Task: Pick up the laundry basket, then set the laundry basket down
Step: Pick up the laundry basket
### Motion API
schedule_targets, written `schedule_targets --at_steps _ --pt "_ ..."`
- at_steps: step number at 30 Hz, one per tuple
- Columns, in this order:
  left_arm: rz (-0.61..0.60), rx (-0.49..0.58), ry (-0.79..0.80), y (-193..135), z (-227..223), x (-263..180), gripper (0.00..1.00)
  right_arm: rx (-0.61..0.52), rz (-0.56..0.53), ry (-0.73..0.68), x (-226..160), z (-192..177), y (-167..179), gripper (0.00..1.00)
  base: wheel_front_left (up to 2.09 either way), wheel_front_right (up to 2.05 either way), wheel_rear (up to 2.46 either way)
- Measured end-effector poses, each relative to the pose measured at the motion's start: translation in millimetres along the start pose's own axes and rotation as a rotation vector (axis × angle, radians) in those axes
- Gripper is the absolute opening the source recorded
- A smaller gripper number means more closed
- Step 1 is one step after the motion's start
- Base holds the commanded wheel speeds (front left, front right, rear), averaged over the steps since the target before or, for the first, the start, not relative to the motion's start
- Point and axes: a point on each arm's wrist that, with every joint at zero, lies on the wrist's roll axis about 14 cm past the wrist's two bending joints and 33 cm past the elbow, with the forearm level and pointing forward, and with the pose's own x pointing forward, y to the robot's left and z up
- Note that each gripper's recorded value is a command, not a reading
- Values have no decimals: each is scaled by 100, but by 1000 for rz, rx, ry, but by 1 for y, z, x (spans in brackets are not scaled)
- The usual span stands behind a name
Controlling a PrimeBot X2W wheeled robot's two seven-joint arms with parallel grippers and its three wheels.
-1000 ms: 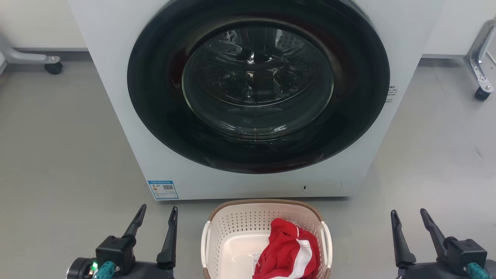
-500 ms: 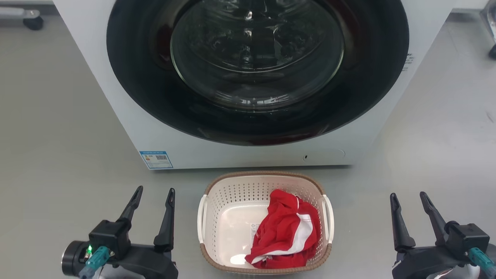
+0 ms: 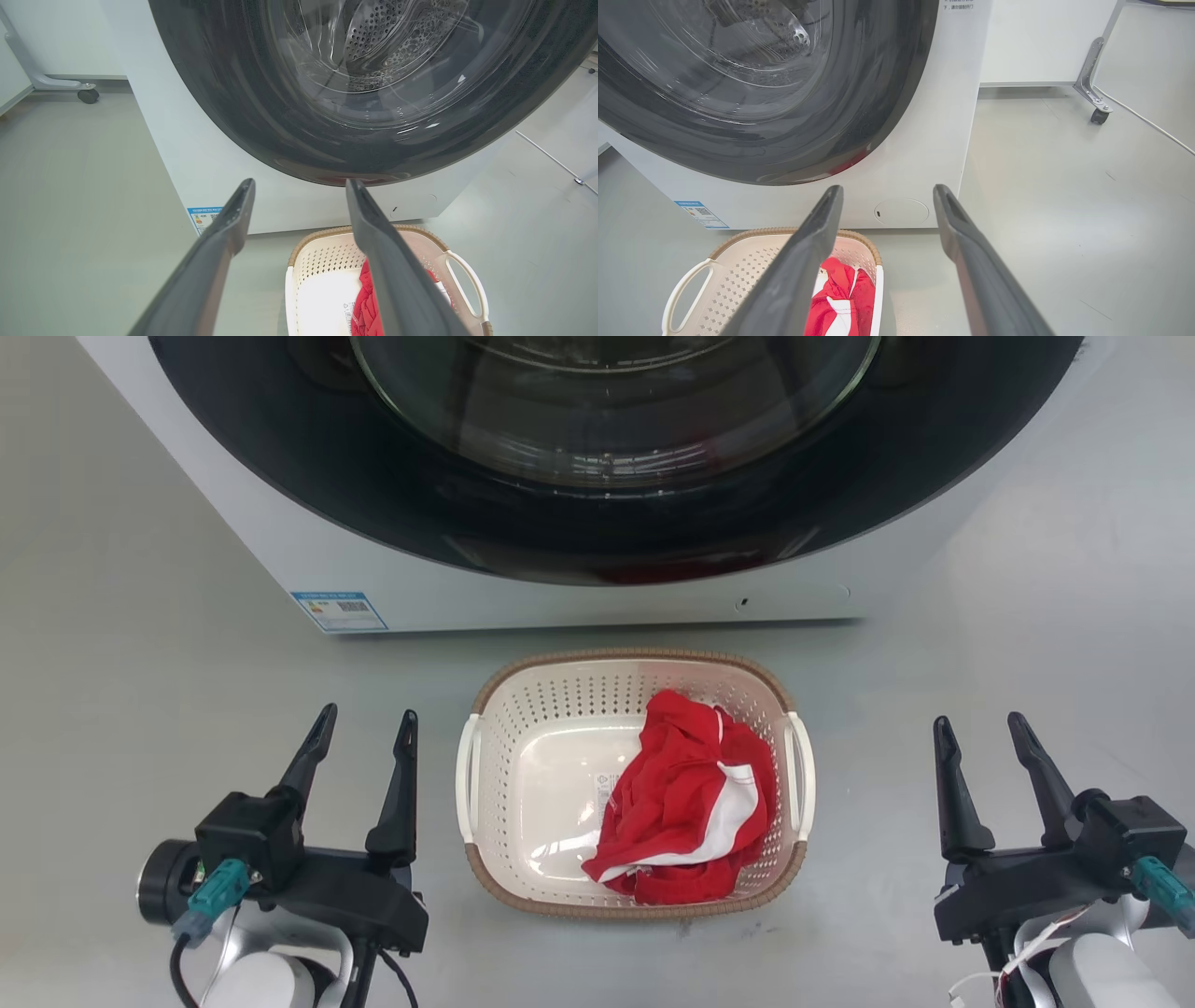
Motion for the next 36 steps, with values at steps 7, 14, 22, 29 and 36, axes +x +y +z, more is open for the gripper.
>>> schedule_targets --at_steps 7,14,22,29,36 --pt "-5 -12 43 4 -22 25 100 16 -6 60 20 -28 -1 100 0 0 0" --pt "-13 -26 85 6 -45 44 100 22 -10 107 36 -52 -3 100 0 0 0" --pt "-22 -40 139 12 -76 65 100 34 -11 166 53 -85 -4 100 0 0 0" --pt "-31 -46 199 15 -106 78 100 29 -2 207 68 -110 -5 100 0 0 0" --pt "-39 -65 275 16 -140 87 100 33 -5 266 74 -139 -6 100 0 0 0"
